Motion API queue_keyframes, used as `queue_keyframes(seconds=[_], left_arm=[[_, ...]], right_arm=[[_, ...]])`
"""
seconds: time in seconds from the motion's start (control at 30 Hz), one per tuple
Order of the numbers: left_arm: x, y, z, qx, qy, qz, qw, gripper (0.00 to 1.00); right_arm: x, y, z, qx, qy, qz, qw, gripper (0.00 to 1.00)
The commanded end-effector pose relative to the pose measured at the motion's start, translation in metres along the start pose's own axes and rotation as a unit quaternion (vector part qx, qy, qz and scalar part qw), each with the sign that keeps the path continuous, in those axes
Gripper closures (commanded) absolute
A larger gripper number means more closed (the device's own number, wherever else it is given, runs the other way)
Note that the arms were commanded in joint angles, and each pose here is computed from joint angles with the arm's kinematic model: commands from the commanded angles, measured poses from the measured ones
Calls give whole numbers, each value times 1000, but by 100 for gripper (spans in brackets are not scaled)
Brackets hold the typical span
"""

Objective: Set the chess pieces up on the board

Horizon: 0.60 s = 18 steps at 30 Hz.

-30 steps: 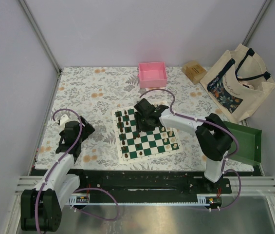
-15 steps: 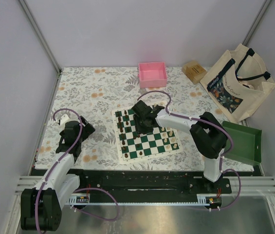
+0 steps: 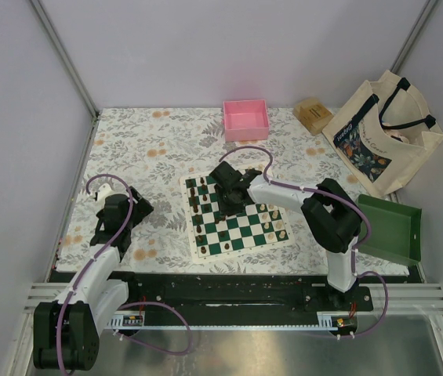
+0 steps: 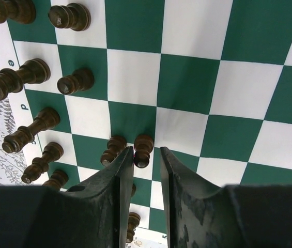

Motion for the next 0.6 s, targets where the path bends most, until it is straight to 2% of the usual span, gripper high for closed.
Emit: queue_keyframes(seconds=[0.0,0.17,0.57], left_arm=[[-1,8,-8,0,-18,-14,1000,1],[-2,7,-8,-1,-17,-14,1000,1],[-2,7,-8,-1,-17,-13,1000,1]], right_arm=[[9,10,11,9,8,-16,1000,67],[20,14,10,13,-2,-31,999,75],[48,36,28,47,-5,-77,996,75]])
Point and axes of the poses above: each gripper's point midway between its finger pads, its own x axis back along the fingers, its own z axis along the line the jaws close on, y = z × x, the point moved 2 cm from there along x, back along the fingers, and after that the axes turned 3 degrees about x, right-handed, at the moved point
